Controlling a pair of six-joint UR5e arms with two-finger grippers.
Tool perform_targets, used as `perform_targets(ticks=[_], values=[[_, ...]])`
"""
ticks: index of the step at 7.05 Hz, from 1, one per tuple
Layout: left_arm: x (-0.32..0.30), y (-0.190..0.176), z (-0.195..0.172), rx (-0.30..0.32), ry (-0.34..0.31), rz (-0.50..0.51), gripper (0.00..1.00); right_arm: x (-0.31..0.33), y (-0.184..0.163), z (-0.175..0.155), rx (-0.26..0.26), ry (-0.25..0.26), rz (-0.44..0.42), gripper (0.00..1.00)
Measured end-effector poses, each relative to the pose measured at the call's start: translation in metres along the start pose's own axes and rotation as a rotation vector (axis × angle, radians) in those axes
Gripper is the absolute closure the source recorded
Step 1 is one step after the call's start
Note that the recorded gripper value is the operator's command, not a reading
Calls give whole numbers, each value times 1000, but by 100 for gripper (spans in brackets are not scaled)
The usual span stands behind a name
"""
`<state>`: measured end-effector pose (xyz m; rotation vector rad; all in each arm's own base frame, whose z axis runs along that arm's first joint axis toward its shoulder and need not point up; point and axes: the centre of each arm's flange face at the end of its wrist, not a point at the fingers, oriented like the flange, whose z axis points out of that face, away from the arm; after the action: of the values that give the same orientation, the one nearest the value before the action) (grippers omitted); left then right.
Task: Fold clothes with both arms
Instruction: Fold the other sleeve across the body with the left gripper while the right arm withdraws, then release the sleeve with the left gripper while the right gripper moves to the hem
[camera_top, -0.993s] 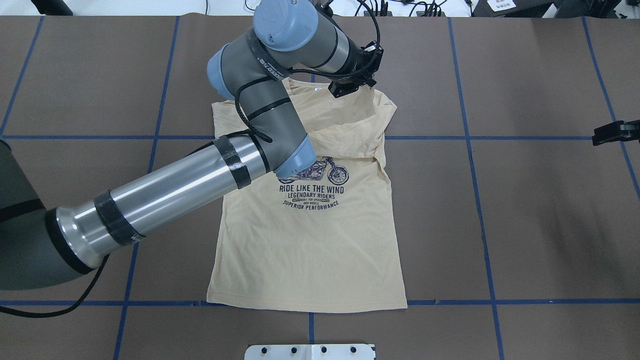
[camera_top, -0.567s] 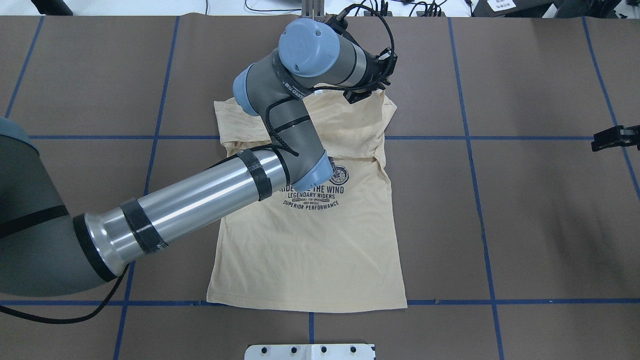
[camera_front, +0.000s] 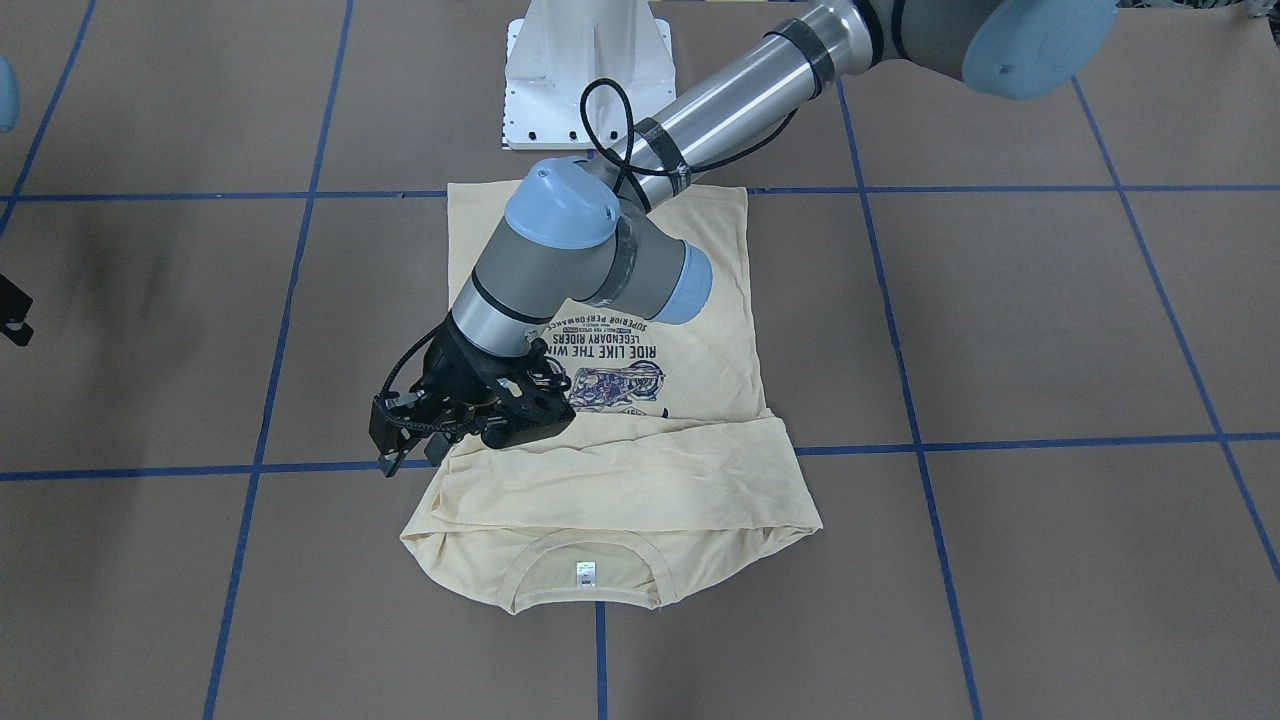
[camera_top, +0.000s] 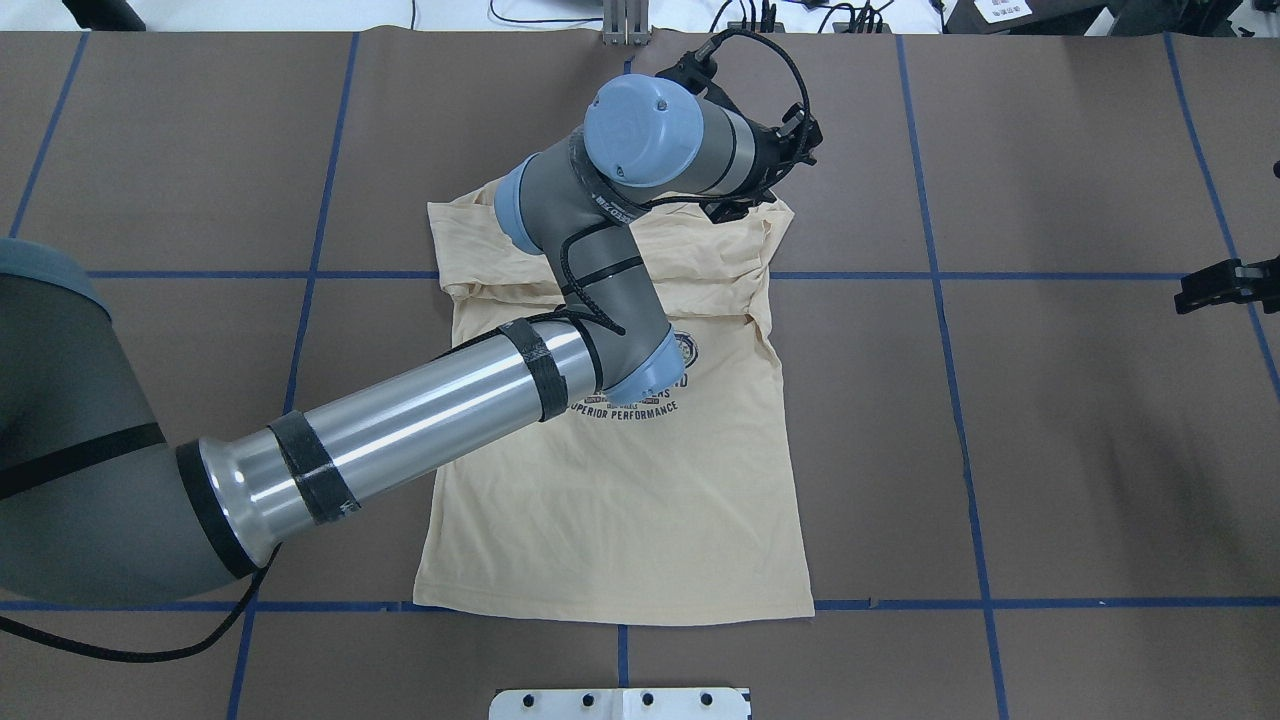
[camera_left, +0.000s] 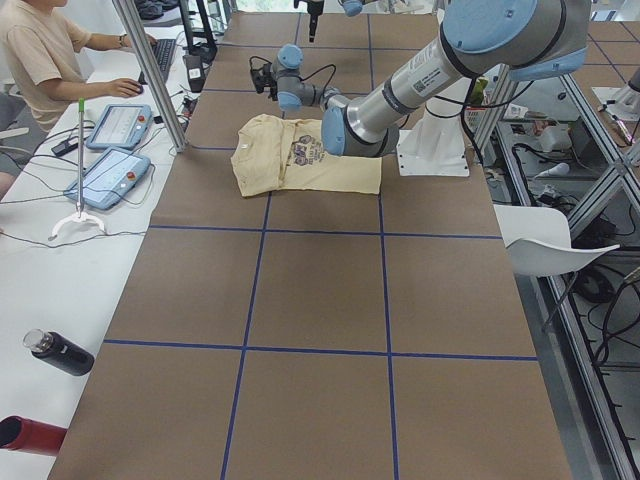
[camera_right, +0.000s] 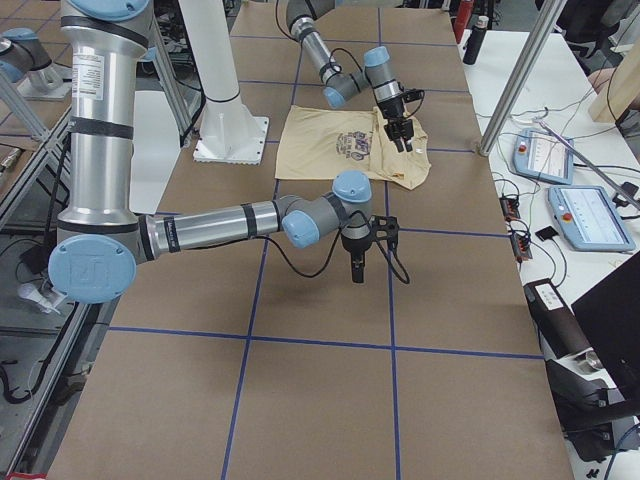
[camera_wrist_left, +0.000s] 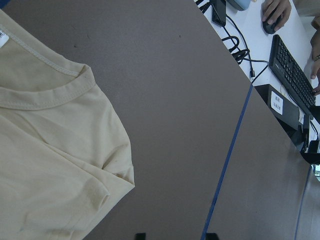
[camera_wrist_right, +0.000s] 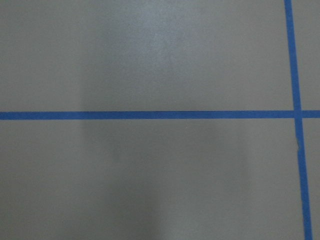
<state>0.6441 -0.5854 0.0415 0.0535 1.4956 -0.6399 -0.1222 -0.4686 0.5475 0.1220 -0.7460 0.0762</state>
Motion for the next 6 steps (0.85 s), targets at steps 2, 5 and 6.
perform_targets(ticks=[2,5,6], values=[[-6,10,-33,-87,14,6,19,-53,11,0,1,-134,112,0],[-84,-5,-121,-140,-70,109,18,-182,88,37,78,-255,364,0],[-119,-10,-164,-137,-93,151,18,-215,123,41,93,-275,431,0]])
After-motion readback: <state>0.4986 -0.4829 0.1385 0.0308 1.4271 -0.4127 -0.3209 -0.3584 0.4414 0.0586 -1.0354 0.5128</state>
